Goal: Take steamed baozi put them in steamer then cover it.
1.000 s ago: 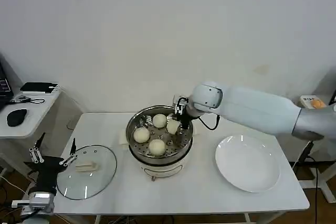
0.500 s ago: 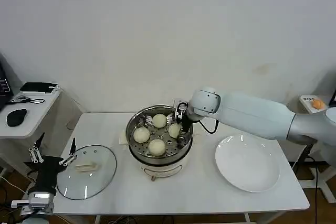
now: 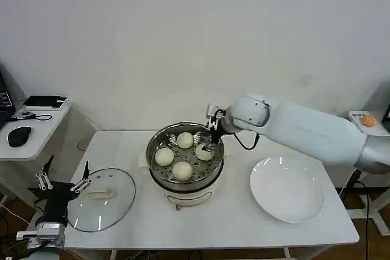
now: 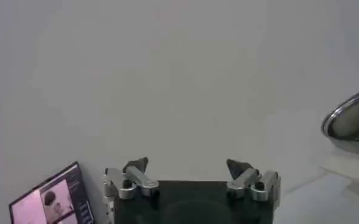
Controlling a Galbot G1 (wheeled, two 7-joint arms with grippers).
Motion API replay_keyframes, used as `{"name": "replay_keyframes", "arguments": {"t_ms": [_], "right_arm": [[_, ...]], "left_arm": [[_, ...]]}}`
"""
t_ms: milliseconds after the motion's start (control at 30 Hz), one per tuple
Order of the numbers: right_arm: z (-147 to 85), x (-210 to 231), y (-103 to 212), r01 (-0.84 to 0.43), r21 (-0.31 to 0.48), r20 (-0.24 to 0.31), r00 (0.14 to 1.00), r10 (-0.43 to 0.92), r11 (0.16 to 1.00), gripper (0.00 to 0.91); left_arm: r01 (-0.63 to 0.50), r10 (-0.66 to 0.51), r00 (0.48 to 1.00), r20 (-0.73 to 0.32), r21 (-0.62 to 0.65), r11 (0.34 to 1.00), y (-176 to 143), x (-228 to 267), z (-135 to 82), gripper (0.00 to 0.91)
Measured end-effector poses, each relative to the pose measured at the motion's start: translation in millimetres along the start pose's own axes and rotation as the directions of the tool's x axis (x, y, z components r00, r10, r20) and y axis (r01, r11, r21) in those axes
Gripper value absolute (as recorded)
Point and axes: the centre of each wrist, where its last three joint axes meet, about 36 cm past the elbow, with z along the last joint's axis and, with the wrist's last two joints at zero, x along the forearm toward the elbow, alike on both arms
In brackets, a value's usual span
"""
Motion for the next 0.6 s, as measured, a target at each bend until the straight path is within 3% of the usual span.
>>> {"name": "replay_keyframes", "arguments": {"t_ms": [200, 367, 467, 600], "right_arm": [[29.9, 12.1, 28.0, -0.204, -0.084, 0.255, 0.942, 0.219, 0.975, 0.907], [60.4, 9.4, 59.5, -0.323, -0.241, 0.447, 0.8, 0.4, 0.915, 0.907], [81.6, 6.9, 77.8, -0.363, -0.346, 0.514, 0.698, 0.498, 0.865, 0.907], [113.5, 10.0, 99.1, -0.397, -0.495, 0.539, 0.557, 0.631, 0.773, 0.907]], "left_arm": [[0.017, -0.016, 1.0, -0.021, 0.011, 1.0, -1.9, -0.6, 3.0, 0.907], [0.028, -0.028, 0.999, -0.031, -0.001, 1.0, -1.7, -2.8, 6.5, 0.907], [0.032, -0.032, 0.999, -0.033, -0.026, 0.999, -1.4, -2.7, 12.0, 0.907], [0.037, -0.041, 0.999, -0.029, -0.118, 0.992, -1.4, 0.2, 24.3, 0.907]]}}
